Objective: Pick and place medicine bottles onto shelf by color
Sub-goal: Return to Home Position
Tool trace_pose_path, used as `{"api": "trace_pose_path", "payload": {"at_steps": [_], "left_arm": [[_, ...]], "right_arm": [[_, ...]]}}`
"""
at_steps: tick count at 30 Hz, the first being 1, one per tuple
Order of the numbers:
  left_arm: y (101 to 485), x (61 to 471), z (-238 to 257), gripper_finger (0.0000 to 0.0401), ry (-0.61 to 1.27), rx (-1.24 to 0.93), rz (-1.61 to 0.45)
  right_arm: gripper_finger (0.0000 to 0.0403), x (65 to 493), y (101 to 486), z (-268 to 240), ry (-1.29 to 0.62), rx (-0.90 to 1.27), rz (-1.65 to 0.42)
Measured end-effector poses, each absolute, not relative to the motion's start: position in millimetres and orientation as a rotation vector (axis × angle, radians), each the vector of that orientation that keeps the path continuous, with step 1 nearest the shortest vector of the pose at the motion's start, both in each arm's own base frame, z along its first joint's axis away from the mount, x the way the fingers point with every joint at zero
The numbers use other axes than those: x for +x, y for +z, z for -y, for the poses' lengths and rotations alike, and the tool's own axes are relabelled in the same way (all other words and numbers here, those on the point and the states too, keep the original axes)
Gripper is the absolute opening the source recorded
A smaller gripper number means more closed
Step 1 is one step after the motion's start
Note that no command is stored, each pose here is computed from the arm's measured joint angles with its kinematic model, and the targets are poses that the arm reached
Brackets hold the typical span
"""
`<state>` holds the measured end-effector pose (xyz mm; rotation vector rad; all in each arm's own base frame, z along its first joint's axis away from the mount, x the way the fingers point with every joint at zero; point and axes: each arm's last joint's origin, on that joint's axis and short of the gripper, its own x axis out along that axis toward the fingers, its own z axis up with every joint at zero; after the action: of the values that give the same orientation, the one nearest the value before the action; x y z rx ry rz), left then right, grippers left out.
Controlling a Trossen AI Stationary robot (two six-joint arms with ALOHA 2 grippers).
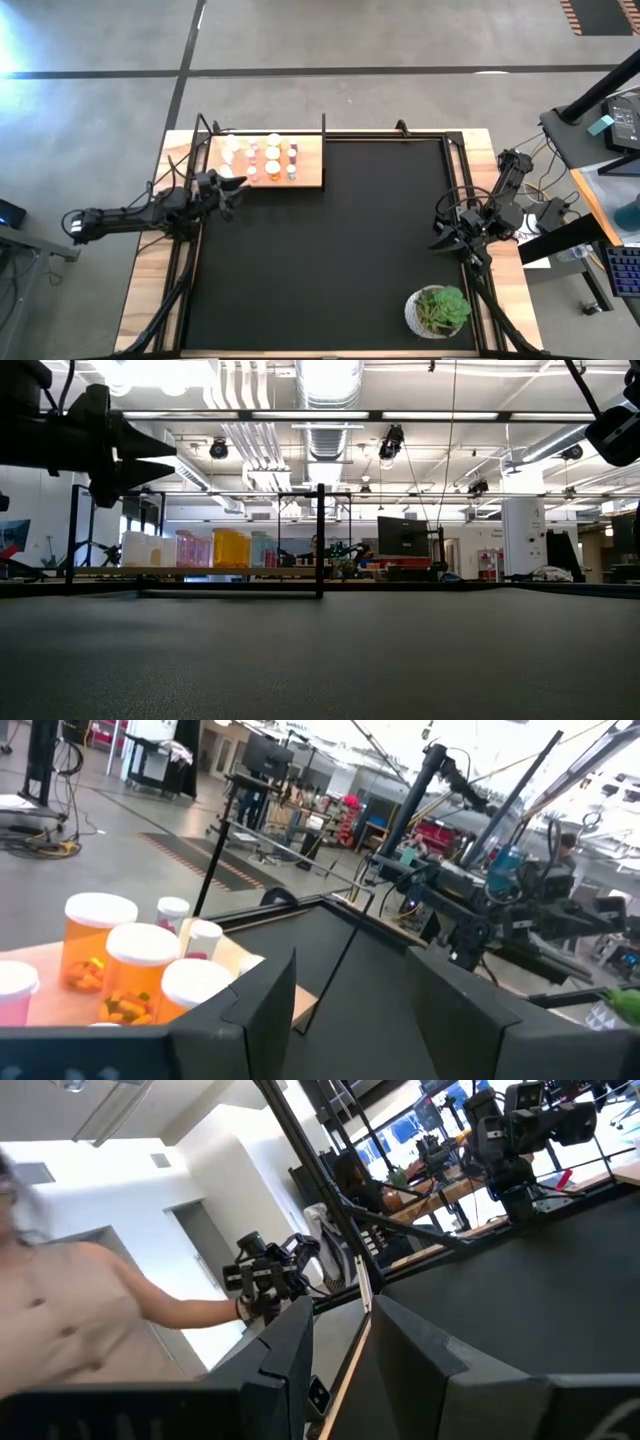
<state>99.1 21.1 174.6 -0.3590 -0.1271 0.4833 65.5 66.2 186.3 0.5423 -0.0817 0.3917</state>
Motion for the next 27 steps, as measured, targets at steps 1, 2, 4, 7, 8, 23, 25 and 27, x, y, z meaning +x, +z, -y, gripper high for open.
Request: {"api": "trace_pose_path", "payload": {"at_steps": [1, 2, 4, 7, 8, 23, 25, 27], "left_arm": [[174.2, 99.5, -21.1, 0.0173, 0.484, -0.358, 0.122], [173.8, 99.8, -21.1, 0.0173, 0.485, -0.357, 0.117], [173.0, 100.6, -21.2, 0.0173, 0.487, -0.356, 0.107], [171.7, 101.6, -21.3, 0.0173, 0.49, -0.353, 0.092], [171.3, 102.0, -21.3, 0.0173, 0.491, -0.353, 0.087], [165.7, 106.3, -21.8, 0.0173, 0.502, -0.342, 0.022], [165.0, 106.8, -21.8, 0.0173, 0.504, -0.341, 0.015], [164.2, 107.2, -21.9, 0.0173, 0.505, -0.34, 0.006]], "right_arm": [[0.0098, 65.4, 186.3, -66.2, 0.392, 0.542, 0.082], [0.0098, 65.4, 186.3, -66.2, 0.392, 0.542, 0.082], [0.0098, 65.4, 186.3, -66.2, 0.392, 0.542, 0.082], [0.0098, 65.4, 186.3, -66.2, 0.392, 0.542, 0.082], [0.0098, 65.4, 186.3, -66.2, 0.392, 0.542, 0.082], [0.0098, 65.5, 186.3, -66.2, 0.392, 0.542, 0.082], [0.0098, 65.4, 186.3, -66.2, 0.392, 0.542, 0.082], [0.0098, 65.5, 186.3, -66.2, 0.392, 0.542, 0.082]]}}
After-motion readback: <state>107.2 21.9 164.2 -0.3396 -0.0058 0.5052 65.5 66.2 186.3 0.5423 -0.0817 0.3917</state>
